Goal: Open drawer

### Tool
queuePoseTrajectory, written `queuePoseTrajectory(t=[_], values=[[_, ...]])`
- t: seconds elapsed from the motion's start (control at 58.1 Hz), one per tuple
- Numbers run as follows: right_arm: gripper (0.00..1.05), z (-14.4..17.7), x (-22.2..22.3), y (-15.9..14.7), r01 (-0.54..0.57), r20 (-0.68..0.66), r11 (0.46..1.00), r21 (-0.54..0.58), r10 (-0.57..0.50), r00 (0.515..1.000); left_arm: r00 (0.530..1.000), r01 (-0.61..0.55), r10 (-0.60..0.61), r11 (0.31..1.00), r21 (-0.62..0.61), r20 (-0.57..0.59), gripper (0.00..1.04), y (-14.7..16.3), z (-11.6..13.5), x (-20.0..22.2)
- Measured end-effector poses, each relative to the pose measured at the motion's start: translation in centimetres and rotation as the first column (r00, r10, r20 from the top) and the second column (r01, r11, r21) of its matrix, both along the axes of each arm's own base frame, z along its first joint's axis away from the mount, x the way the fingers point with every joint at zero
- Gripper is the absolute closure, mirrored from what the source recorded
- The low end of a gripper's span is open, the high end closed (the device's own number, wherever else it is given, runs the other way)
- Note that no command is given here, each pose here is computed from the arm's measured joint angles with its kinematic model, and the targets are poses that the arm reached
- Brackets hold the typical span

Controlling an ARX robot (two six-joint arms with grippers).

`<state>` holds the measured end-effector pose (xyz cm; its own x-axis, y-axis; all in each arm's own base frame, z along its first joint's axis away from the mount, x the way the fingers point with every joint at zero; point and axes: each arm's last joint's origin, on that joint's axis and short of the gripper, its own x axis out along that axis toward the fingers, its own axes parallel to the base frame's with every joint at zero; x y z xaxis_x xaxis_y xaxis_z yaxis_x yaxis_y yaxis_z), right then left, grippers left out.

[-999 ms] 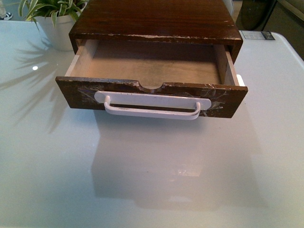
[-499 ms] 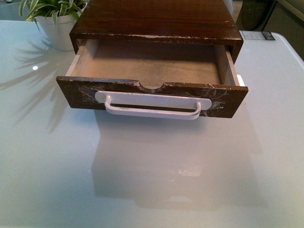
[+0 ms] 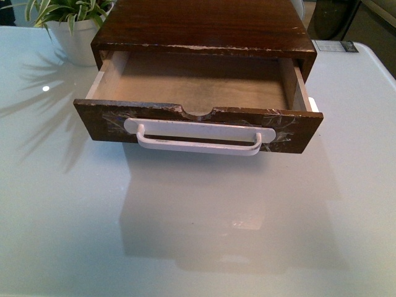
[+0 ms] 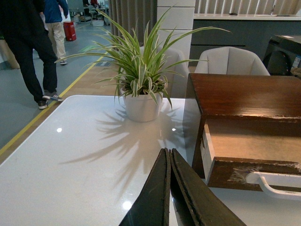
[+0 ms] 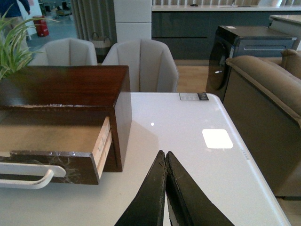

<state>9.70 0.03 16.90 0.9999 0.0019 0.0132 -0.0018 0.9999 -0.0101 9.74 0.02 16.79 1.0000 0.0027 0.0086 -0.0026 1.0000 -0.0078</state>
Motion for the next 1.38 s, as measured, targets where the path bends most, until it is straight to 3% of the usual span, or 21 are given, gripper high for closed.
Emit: queuePoseTrajectory(t=[0.31,0.379,0.861,0.93,1.378], values=[[1.02,0.00,0.00,0.00,0.000,0.000,1.000,0.000,0.000,1.000,1.000,0.000,0.000,1.000,0.000,0.000,1.03,0.00,0.00,-0.01],[0.91,0.00,0.00,0.00,0.000,0.000,1.000,0.000,0.000,1.000,1.000,0.000,0.000,1.000,-0.001,0.000,1.02,0.00,0.00,-0.01],[0.07,0.00,0.00,0.00,0.000,0.000,1.000,0.001,0.000,1.000,1.000,0.000,0.000,1.000,0.000,0.000,0.17,0.00,0.00,-0.01],[0.09,0.00,0.00,0.00,0.000,0.000,1.000,0.002,0.000,1.000,1.000,0.000,0.000,1.000,0.002,0.000,0.07,0.00,0.00,-0.01],[0.09,0.00,0.00,0.00,0.000,0.000,1.000,0.002,0.000,1.000,1.000,0.000,0.000,1.000,0.003,0.000,0.08,0.00,0.00,-0.01]])
